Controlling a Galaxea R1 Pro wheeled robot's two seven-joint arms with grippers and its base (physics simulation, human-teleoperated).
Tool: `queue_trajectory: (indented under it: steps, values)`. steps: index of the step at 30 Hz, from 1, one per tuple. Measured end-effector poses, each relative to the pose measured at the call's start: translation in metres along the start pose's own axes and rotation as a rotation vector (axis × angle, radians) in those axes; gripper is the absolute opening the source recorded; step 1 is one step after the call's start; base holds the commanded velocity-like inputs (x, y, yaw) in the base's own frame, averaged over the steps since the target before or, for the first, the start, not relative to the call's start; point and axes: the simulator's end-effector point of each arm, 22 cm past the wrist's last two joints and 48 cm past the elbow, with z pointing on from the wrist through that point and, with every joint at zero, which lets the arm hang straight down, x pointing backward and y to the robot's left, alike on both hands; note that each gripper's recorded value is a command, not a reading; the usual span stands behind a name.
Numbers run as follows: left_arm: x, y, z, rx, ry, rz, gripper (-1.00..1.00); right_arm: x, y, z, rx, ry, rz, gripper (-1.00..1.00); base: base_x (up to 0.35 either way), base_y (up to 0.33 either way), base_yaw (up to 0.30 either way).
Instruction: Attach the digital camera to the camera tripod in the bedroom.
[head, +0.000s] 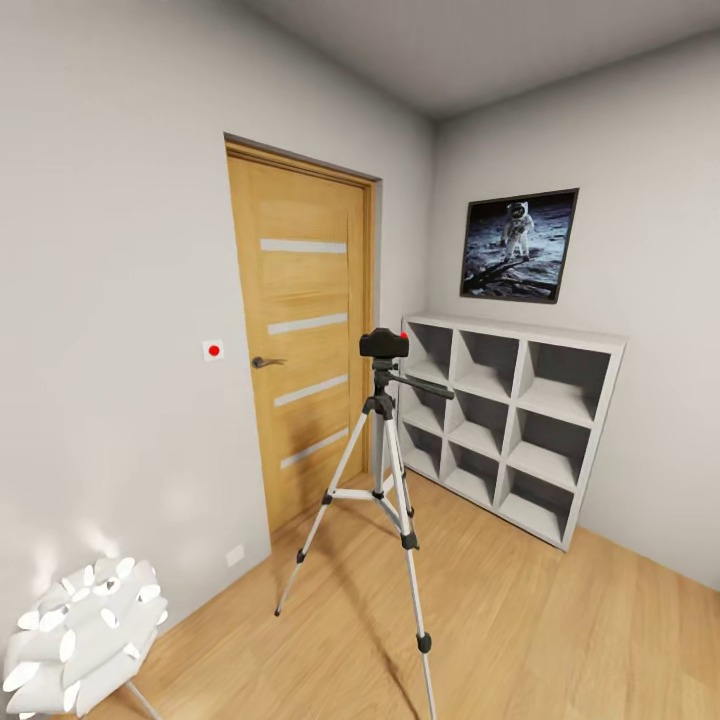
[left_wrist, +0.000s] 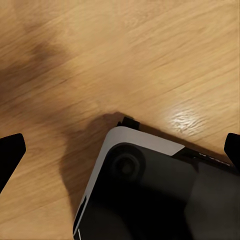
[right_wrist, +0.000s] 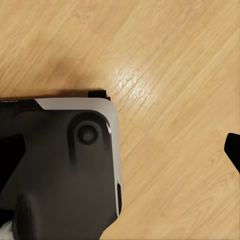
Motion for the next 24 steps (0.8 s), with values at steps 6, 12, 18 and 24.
queue_trajectory:
  steps: [6,12,18,24]
  values:
    - [-0.0018,-0.0021,-0.0001,0.005,-0.004,0.002,1.00,0.0000,-0.0010,0.0000,0.001,0.001,-0.006,1.00,0.000,0.000,0.000]
    - [-0.0021,-0.0025,-0.0001,0.006,-0.005,0.003,1.00,-0.0004,-0.0011,0.0000,0.001,0.000,-0.008,1.00,0.000,0.000,0.000]
    - [-0.0022,-0.0023,-0.0001,0.005,-0.005,0.004,1.00,-0.0003,-0.0005,0.0000,0.000,0.001,-0.010,1.00,0.000,0.000,0.000]
    - [-0.0021,-0.0022,-0.0001,0.005,-0.005,0.007,1.00,0.0015,-0.0010,0.0000,0.000,0.008,-0.011,1.00,0.000,0.000,0.000]
